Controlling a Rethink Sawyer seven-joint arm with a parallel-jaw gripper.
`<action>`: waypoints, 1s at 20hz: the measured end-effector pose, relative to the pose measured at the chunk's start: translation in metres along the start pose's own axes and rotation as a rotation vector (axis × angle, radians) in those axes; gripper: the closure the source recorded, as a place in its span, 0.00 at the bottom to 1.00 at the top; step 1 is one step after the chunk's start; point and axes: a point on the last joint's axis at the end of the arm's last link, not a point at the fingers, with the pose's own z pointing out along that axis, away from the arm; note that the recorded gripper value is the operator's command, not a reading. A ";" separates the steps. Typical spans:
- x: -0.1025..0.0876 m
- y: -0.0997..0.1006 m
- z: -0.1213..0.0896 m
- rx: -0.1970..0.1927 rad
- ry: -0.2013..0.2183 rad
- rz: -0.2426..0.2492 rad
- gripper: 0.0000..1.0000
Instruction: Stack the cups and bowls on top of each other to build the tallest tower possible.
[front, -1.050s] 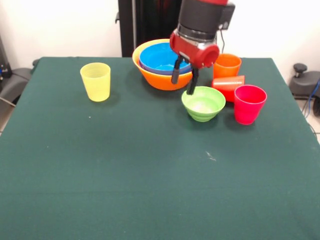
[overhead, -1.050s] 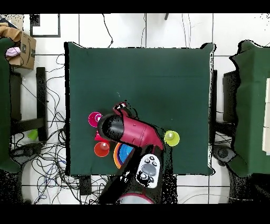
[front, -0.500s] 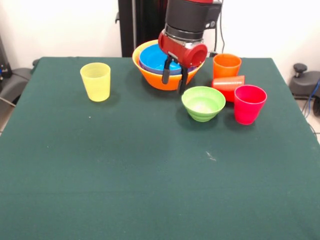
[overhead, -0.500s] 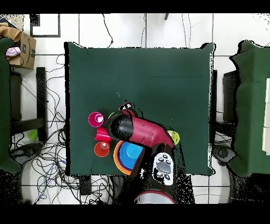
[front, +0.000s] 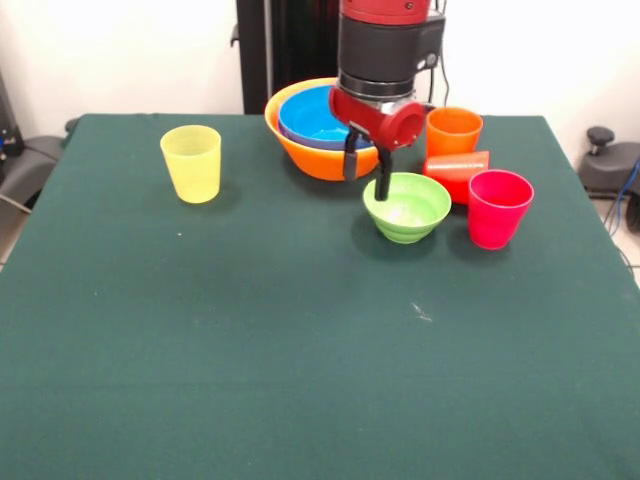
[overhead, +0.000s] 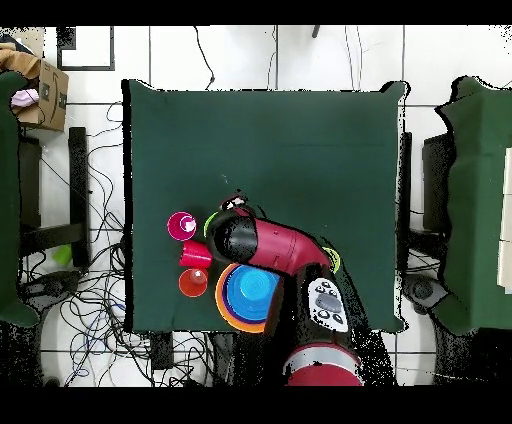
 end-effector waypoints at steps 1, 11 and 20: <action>0.001 0.001 0.000 -0.002 0.003 -0.003 0.00; 0.025 0.003 0.008 -0.005 0.033 -0.081 0.00; 0.042 -0.015 0.031 0.036 0.064 -0.131 0.00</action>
